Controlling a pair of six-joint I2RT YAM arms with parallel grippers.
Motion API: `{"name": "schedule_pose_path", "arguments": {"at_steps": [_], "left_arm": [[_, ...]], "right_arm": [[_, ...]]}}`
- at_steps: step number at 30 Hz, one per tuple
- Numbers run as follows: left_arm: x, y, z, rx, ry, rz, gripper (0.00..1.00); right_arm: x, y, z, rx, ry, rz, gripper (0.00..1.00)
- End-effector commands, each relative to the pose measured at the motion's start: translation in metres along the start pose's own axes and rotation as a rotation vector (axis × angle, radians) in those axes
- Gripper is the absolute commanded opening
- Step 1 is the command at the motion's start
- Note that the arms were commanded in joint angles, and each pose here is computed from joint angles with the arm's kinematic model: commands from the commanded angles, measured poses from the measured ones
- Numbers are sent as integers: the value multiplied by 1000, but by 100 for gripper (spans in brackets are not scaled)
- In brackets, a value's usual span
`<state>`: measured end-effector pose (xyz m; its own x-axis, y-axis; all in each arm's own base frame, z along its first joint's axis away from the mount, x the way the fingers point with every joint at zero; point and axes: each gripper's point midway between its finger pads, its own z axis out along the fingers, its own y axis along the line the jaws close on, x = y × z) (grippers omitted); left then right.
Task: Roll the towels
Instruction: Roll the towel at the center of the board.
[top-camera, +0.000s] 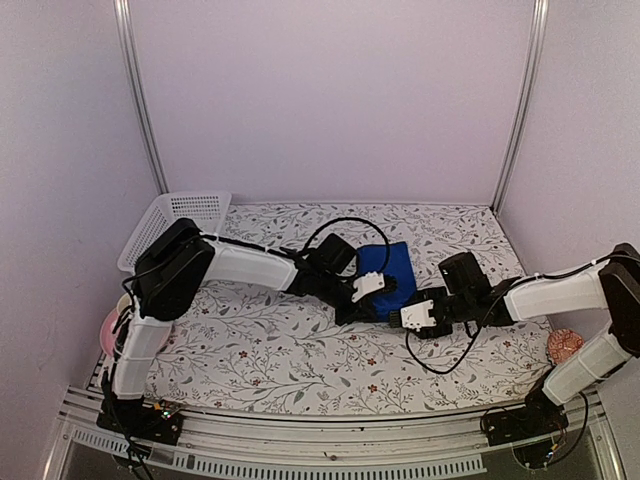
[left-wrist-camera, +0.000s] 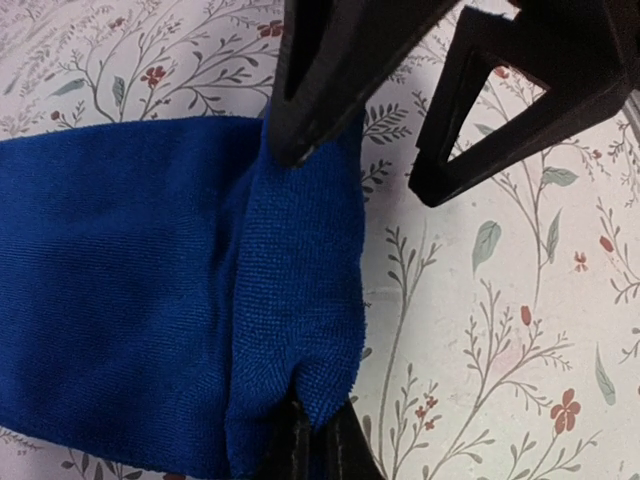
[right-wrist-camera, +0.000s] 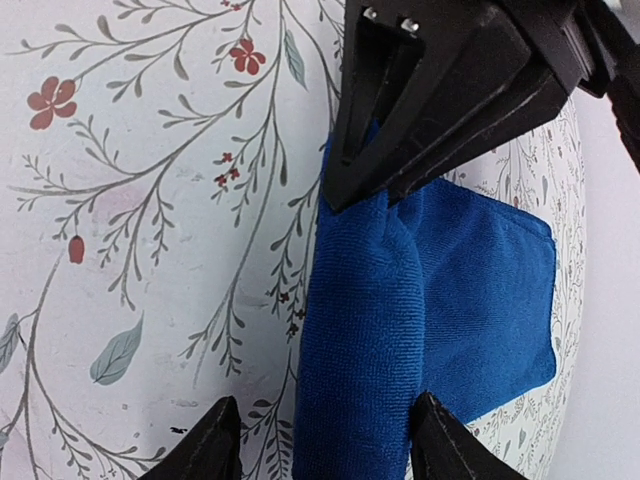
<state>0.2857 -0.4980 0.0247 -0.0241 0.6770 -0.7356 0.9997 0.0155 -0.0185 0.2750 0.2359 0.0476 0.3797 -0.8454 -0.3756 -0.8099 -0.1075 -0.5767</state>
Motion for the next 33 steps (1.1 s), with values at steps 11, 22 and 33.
{"name": "schedule_pose_path", "arguments": {"at_steps": [11,22,33], "left_arm": [[44,-12,16,122,104,-154,0],[46,-9,16,145,94,-188,0],[48,-10,15,161,95,-192,0]], "right_arm": [[-14,-2,-14,47,-55,-62,61],[3,5,4,15,27,-40,52],[23,4,21,23,126,-17,45]]}}
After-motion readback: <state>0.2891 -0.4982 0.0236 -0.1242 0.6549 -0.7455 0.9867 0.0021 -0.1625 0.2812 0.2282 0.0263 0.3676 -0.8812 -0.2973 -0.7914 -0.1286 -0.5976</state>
